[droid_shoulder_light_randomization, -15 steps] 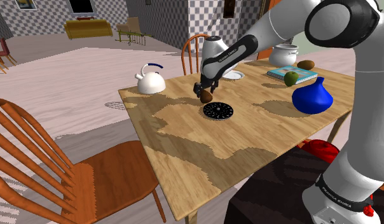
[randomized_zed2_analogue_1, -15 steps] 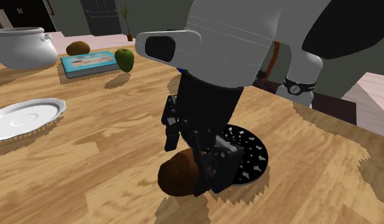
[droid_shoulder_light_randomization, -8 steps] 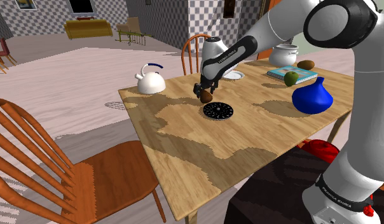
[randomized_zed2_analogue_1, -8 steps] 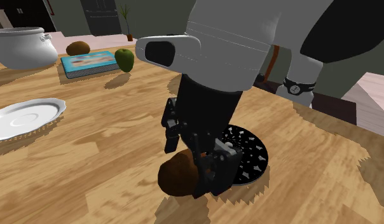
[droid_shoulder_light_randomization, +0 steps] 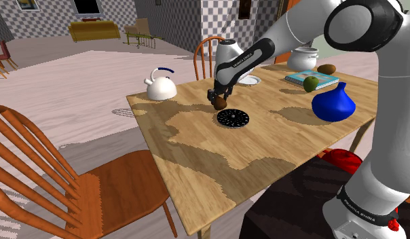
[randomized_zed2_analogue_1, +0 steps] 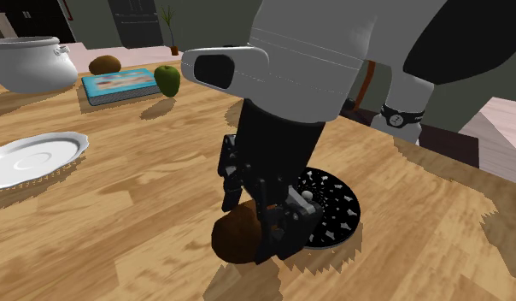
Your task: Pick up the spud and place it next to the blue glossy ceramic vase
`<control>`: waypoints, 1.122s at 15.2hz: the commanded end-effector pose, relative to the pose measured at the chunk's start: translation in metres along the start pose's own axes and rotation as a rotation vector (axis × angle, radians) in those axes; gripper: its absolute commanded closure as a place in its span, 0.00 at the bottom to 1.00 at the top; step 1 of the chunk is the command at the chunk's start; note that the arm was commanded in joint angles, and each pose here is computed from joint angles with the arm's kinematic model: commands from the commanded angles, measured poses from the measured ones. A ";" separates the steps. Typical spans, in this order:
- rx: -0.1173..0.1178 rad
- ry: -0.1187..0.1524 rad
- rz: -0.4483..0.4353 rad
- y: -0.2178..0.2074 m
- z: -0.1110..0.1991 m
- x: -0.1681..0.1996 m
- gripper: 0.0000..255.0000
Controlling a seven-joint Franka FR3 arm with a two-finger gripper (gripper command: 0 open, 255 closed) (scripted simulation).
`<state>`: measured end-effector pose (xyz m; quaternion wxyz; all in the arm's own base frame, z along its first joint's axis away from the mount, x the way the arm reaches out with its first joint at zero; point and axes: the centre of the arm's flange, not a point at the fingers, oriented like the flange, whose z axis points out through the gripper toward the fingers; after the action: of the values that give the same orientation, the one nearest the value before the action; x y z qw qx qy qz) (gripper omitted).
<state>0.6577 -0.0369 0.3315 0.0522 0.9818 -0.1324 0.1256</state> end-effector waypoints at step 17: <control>0.000 -0.001 -0.001 0.005 -0.076 0.020 1.00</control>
<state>0.6577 -0.0365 0.4044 0.0520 0.9819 -0.1318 0.1254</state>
